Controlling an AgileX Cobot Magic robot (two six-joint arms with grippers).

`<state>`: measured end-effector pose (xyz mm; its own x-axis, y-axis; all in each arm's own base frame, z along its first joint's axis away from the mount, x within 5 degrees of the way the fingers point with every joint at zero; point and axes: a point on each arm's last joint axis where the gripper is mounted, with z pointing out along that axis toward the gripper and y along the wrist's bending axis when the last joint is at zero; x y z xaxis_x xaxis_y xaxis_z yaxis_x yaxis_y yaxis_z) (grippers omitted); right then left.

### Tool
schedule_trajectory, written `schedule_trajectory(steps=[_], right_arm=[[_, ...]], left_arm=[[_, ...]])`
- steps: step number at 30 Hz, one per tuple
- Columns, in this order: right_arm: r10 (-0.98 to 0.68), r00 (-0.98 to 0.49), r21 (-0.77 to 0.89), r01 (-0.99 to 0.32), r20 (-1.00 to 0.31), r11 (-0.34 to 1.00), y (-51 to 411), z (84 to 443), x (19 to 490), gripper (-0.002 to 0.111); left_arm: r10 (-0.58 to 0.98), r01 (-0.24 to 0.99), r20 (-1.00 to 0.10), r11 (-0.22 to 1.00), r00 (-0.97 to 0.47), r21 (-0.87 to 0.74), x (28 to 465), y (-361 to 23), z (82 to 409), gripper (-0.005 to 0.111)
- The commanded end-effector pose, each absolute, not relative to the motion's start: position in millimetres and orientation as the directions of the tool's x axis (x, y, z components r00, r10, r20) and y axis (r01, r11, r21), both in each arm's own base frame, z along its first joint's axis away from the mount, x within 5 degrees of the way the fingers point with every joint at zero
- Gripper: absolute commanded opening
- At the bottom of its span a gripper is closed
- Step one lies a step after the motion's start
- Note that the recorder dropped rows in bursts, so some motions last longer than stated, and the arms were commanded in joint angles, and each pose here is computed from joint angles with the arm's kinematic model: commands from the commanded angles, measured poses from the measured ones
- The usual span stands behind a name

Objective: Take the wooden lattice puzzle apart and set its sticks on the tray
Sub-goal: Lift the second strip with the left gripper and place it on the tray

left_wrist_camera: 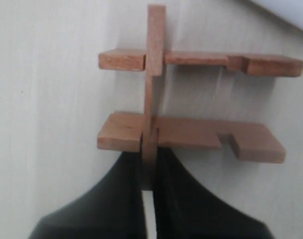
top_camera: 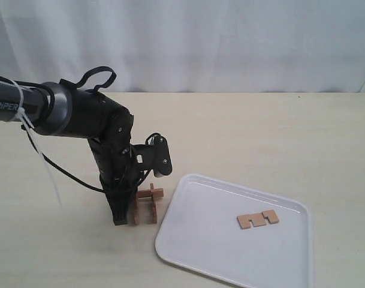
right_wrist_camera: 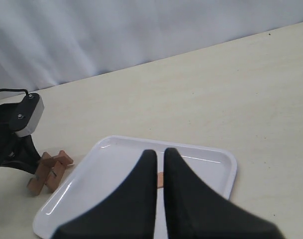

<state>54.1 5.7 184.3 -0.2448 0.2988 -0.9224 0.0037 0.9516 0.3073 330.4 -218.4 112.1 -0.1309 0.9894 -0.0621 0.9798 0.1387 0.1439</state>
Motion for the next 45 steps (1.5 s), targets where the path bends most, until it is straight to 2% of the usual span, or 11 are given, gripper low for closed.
schedule_trajectory(steps=[1, 5, 12, 15, 20, 24, 29, 35, 39, 45], right_arm=[[0.293, -0.239, 0.302, -0.003, -0.926, 0.953, 5.8, 184.6, 53.8, 0.005], [0.293, -0.239, 0.302, -0.003, -0.926, 0.953, 5.8, 184.6, 53.8, 0.005], [0.293, -0.239, 0.302, -0.003, -0.926, 0.953, 5.8, 184.6, 53.8, 0.005], [0.293, -0.239, 0.302, -0.003, -0.926, 0.953, 5.8, 184.6, 53.8, 0.005], [0.293, -0.239, 0.302, -0.003, -0.926, 0.953, 5.8, 184.6, 53.8, 0.005], [0.293, -0.239, 0.302, -0.003, -0.926, 0.953, 5.8, 184.6, 53.8, 0.005], [0.293, -0.239, 0.302, -0.003, -0.926, 0.953, 5.8, 184.6, 53.8, 0.005], [0.293, -0.239, 0.302, -0.003, -0.926, 0.953, 5.8, 184.6, 53.8, 0.005], [0.293, -0.239, 0.302, -0.003, -0.926, 0.953, 5.8, 184.6, 53.8, 0.005], [0.293, -0.239, 0.302, -0.003, -0.926, 0.953, 5.8, 184.6, 53.8, 0.005]], left_arm=[[0.987, 0.976, -0.085, 0.149, -0.137, 0.159, 331.0, -218.6, 120.9, 0.000], [0.987, 0.971, -0.099, 0.145, -0.128, 0.188, 330.9, -217.7, 134.9, 0.000], [0.986, 0.970, -0.108, 0.148, -0.128, 0.195, 330.7, -217.7, 139.6, 0.000], [0.983, 0.963, -0.134, 0.153, -0.125, 0.221, 329.9, -217.3, 154.6, 0.000], [0.964, 0.943, -0.229, 0.194, -0.132, 0.272, 325.4, -217.2, 191.9, 0.000], [0.927, 0.932, -0.336, 0.261, -0.169, 0.250, 319.0, -223.2, 210.9, 0.000], [0.933, 0.948, -0.346, 0.194, -0.098, 0.253, 300.8, -248.5, 211.4, 0.000], [0.886, 0.935, -0.463, 0.194, -0.037, 0.298, 278.8, -294.2, 220.6, 0.000], [0.868, 0.935, -0.488, 0.238, -0.085, 0.262, 281.3, -315.0, 219.4, 0.000], [0.882, 0.938, -0.415, 0.312, -0.226, 0.153, 295.6, -333.8, 186.9, 0.000]])
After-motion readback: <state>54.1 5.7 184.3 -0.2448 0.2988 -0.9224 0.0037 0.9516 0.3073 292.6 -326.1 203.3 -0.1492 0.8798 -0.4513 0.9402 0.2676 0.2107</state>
